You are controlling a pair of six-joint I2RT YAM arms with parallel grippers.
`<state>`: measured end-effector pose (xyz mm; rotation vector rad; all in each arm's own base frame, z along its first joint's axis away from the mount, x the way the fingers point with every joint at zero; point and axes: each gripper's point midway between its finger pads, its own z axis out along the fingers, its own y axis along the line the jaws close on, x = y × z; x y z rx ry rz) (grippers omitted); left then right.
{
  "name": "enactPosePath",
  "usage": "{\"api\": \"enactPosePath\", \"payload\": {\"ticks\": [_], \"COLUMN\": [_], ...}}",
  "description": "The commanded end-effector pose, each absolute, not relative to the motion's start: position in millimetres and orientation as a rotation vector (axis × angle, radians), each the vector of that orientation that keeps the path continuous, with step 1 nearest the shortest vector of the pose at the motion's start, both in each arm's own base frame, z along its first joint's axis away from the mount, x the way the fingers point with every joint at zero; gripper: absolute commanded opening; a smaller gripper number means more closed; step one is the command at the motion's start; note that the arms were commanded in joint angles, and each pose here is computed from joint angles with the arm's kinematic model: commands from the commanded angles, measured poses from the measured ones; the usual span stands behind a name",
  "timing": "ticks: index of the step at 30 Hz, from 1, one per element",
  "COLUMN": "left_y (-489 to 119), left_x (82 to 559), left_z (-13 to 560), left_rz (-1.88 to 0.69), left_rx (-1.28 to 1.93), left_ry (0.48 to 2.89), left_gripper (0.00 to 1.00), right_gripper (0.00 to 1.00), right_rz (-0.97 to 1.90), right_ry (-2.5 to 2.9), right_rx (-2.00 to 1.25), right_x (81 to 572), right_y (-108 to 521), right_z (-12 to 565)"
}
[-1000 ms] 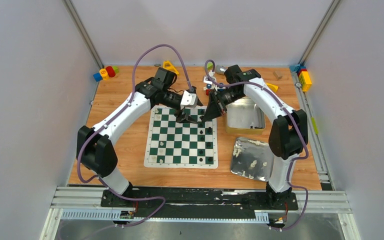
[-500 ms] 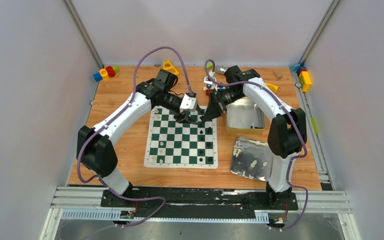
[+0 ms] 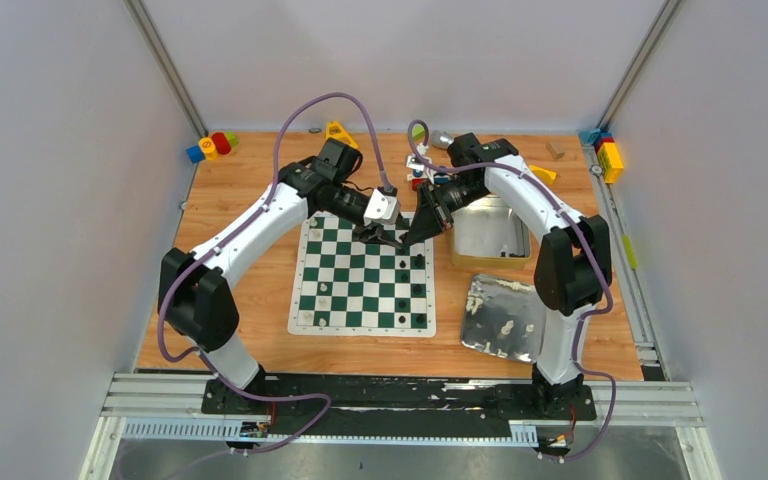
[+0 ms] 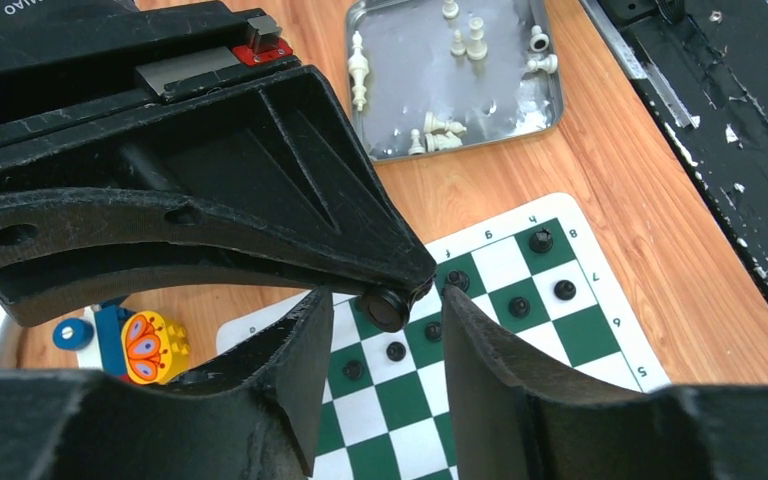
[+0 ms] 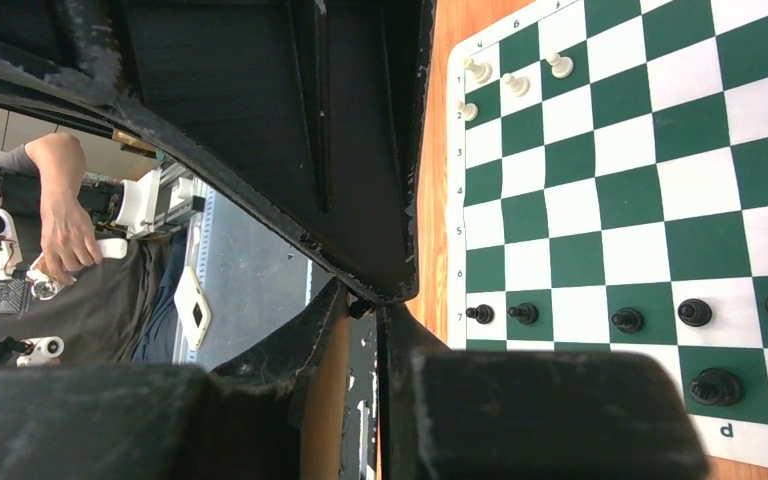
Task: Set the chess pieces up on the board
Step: Place the chess piece on the chessboard.
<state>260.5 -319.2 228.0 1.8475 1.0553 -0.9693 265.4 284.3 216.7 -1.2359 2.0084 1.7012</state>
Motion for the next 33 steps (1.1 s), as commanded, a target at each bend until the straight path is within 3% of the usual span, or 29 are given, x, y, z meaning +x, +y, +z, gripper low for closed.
{"api": "enactPosePath", "payload": {"ticks": [1, 12, 22, 27, 33], "left_y": [-327, -325, -322, -322, -319], "left_x": [259, 254, 256, 271, 292], "left_z": [244, 236, 228, 228, 229], "left_rz": [-0.967, -0.971, -0.951, -0.87, -0.782], "left_rx": [1.852, 1.874, 1.874, 1.823, 1.711], "left_ry": [0.964, 0.976, 1.03, 1.089, 1.241], "left_gripper": [0.5, 0.36, 0.13, 0.0, 0.0], "right_gripper": [0.03, 0.04, 0.07, 0.14, 0.3], "right_rz": [1.719, 1.721, 1.719, 1.718, 1.718], "right_ry": [1.896, 1.906, 1.931, 1.958, 1.987], "right_rx": [-1.277, -1.273, -1.257, -1.224, -1.196], "right_x": [267, 268, 273, 279, 285], "right_y": [292, 292, 292, 289, 287], "right_z": [231, 229, 229, 229, 226]}}
